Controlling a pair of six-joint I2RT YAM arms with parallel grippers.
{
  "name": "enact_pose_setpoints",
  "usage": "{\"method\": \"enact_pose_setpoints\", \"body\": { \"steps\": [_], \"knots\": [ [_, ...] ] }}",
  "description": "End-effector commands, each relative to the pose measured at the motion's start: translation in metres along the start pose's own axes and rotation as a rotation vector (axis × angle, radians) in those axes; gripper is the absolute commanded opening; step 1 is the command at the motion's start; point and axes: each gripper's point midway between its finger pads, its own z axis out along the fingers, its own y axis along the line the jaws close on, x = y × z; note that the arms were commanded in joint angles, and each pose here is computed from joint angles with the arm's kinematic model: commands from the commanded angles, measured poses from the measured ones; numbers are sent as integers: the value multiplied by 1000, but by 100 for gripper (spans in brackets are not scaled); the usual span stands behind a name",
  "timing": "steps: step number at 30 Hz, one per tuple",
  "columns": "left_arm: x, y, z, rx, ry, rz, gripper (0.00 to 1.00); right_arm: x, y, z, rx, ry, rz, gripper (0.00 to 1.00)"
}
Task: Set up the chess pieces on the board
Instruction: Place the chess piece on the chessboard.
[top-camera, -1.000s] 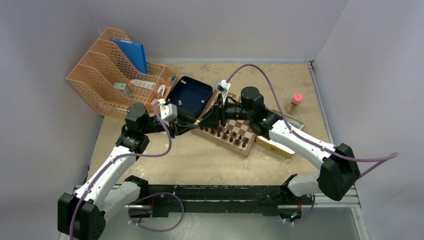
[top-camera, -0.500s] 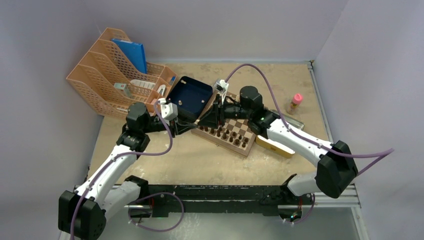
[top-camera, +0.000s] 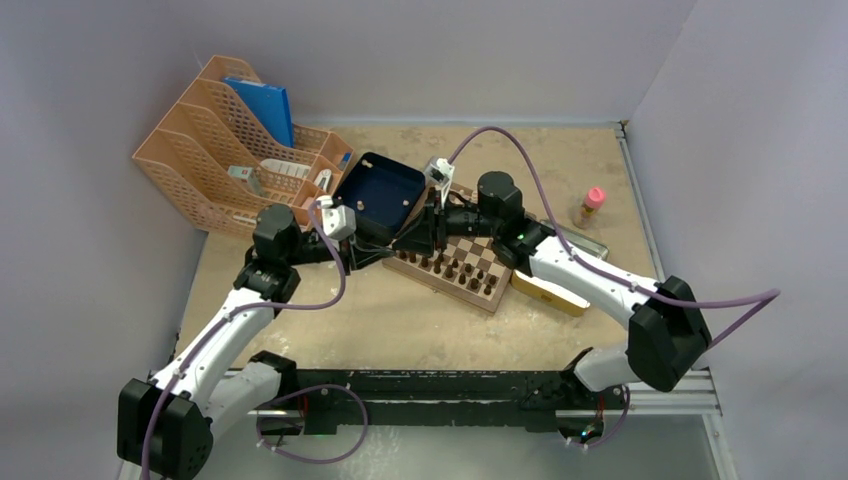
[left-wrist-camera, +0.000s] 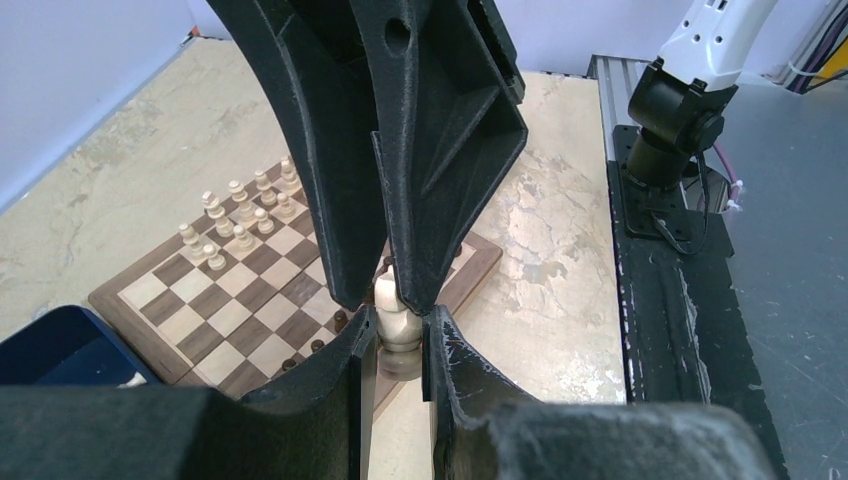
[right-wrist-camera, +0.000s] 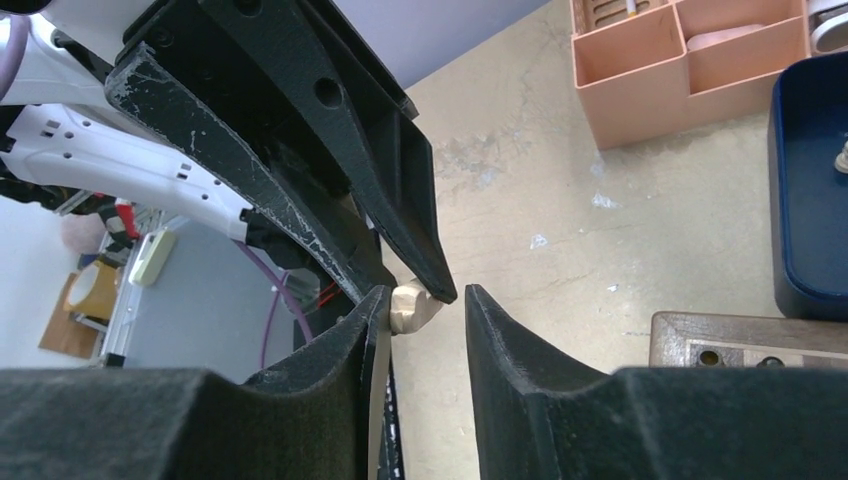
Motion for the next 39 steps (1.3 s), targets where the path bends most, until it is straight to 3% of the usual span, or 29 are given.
{"method": "enact_pose_setpoints", "body": {
  "steps": [1,7,12,21,23,26,33,39],
  "knots": [
    [-21,-3,3,37,-44,87,0,-18,18,6,-78,-36,-50,32],
    [-21,-2,1,21,-40,80,0,-13,10,3,-23,-17,-58,10],
    [-26,-3,-4,-15,-22,67,35,-39,-22,-5,214,-105,-52,1],
    [-26,-2,-23,-172,8,48,58,-72,-94,-29,617,-184,-44,0],
    [-20,-1,-28,-220,20,0,74,-77,-115,-35,715,-186,-47,1],
    [0,1,-32,-282,59,-130,86,-78,-154,-46,872,-163,-30,1],
    [17,30,-47,-521,126,-335,88,-75,-225,-66,1143,-95,-10,2],
    [25,44,-62,-670,184,-424,93,-55,-273,-65,1216,-11,32,2]
  ]
}}
